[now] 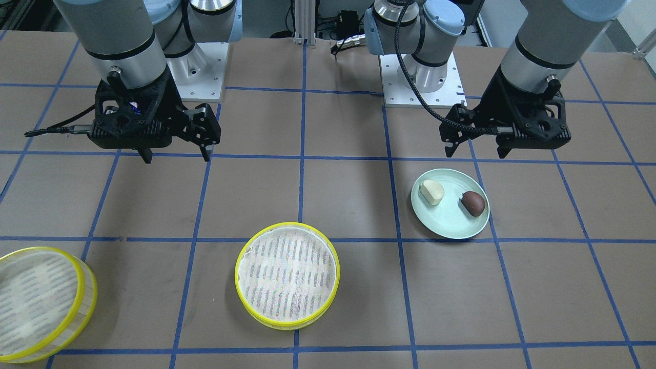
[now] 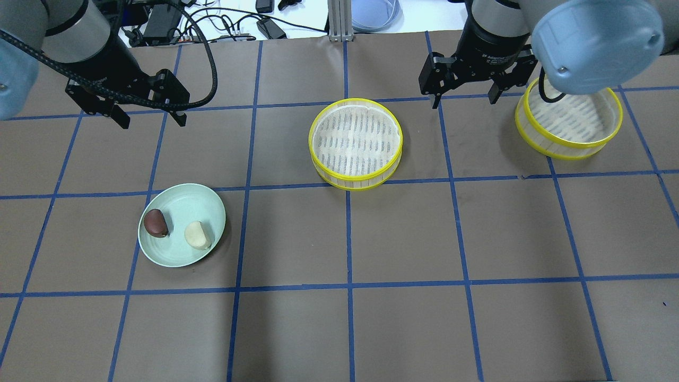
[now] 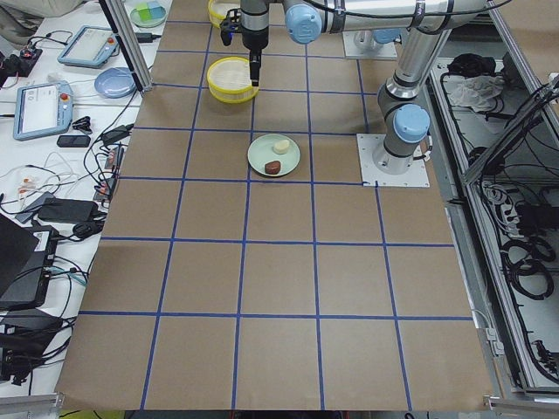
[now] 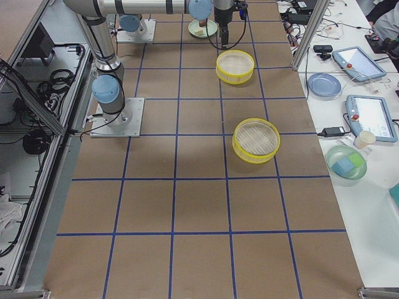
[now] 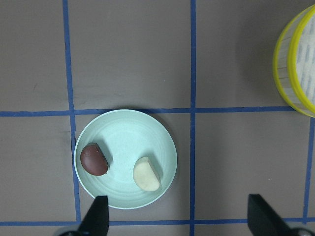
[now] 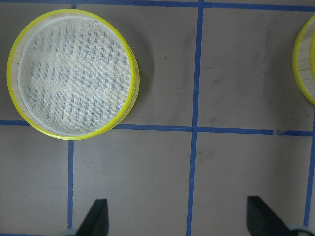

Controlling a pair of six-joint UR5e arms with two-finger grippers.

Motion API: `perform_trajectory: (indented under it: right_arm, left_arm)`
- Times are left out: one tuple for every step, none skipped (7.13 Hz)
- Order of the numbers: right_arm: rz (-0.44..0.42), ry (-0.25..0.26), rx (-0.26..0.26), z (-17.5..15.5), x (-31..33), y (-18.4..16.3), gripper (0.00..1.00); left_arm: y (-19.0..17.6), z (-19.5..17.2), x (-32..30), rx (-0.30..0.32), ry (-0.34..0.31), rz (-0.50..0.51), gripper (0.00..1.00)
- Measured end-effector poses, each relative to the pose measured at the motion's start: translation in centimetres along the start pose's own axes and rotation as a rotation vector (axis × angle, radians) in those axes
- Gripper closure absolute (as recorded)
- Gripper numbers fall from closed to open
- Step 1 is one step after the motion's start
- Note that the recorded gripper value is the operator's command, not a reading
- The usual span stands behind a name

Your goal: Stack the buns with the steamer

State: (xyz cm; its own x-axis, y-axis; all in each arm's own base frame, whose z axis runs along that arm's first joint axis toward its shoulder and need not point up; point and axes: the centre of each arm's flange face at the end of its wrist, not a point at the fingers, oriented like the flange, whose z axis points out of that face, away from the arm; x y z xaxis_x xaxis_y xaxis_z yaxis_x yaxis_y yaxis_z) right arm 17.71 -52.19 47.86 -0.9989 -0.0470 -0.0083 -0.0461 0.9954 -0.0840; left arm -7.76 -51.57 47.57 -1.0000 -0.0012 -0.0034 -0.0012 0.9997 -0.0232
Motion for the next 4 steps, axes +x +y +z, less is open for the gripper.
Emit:
perform_trajectory:
  right_arm:
    - [0.0, 0.0, 0.0, 0.0, 0.0, 0.0, 0.0]
    - [0.0, 0.0, 0.0, 0.0, 0.0, 0.0, 0.0]
    - [0.0, 0.0, 0.0, 0.0, 0.0, 0.0, 0.0]
    - [0.0, 0.0, 0.0, 0.0, 0.0, 0.0, 0.0]
  left_arm:
    - [-0.3, 0.6, -0.3, -0.01, -0.002, 0.005, 0.0]
    - [-0.3, 2.0, -0.7, -0.037, 0.001, 0.012, 0.0]
    - [-0.2, 4.0, -1.2, -0.077, 0.006, 0.017, 0.0]
    - [0.0, 5.6, -1.9, -0.106, 0.011, 0.011, 0.0]
